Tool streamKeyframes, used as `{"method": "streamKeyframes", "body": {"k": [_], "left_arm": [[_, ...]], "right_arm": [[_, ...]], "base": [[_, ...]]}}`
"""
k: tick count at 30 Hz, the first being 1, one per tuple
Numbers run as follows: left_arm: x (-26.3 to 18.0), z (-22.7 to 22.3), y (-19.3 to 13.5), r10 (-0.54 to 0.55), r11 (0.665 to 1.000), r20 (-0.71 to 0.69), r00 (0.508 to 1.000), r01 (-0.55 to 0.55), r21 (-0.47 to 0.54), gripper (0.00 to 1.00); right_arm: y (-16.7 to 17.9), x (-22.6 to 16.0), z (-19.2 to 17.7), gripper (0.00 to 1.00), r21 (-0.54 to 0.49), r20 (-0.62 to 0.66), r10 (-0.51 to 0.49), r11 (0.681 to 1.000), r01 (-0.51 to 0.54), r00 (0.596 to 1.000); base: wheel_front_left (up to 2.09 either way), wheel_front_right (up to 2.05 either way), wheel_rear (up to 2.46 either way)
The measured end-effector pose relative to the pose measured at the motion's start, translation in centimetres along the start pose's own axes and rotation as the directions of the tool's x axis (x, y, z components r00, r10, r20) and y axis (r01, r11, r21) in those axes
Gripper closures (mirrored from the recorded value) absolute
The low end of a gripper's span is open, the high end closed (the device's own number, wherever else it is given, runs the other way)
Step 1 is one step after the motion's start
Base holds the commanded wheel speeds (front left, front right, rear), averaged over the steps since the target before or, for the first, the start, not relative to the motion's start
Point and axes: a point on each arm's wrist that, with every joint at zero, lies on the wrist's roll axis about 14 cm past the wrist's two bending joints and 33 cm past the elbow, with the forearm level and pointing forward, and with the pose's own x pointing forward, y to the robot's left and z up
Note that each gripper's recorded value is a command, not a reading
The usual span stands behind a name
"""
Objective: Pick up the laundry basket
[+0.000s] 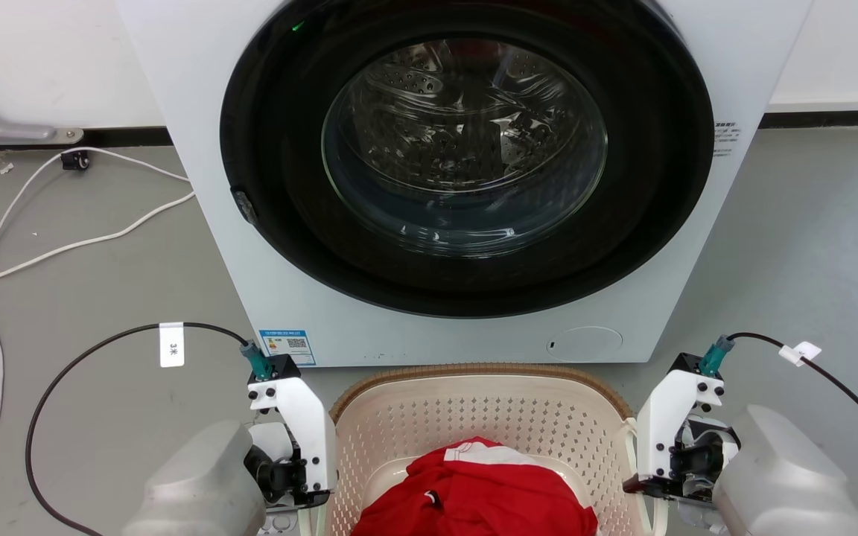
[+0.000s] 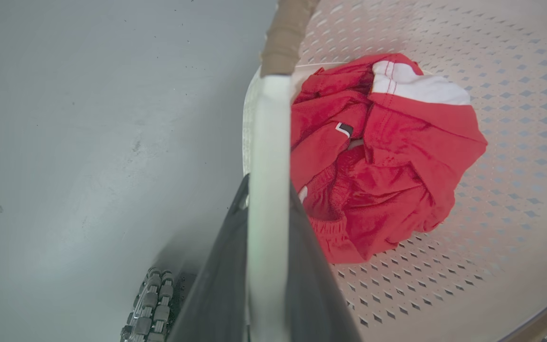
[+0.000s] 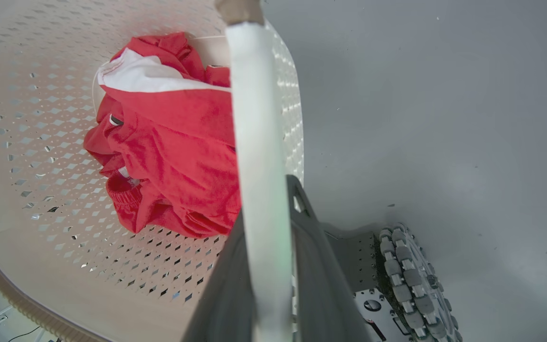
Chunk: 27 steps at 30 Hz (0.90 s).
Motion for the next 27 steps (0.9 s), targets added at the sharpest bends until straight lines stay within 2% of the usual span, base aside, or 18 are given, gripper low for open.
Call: {"method": "streamKeyframes", "body": {"k": [27], "left_arm": [[0.10, -0.17, 0.11, 0.001, 1.000, -0.004, 1.000, -0.001, -0.006, 1.00]], "right_arm": [[0.06, 0.09, -0.08, 1.00, 0.008, -0.002, 0.007, 1.000, -0.007, 1.000]], "base": [[0.00, 0.00, 0.00]]}}
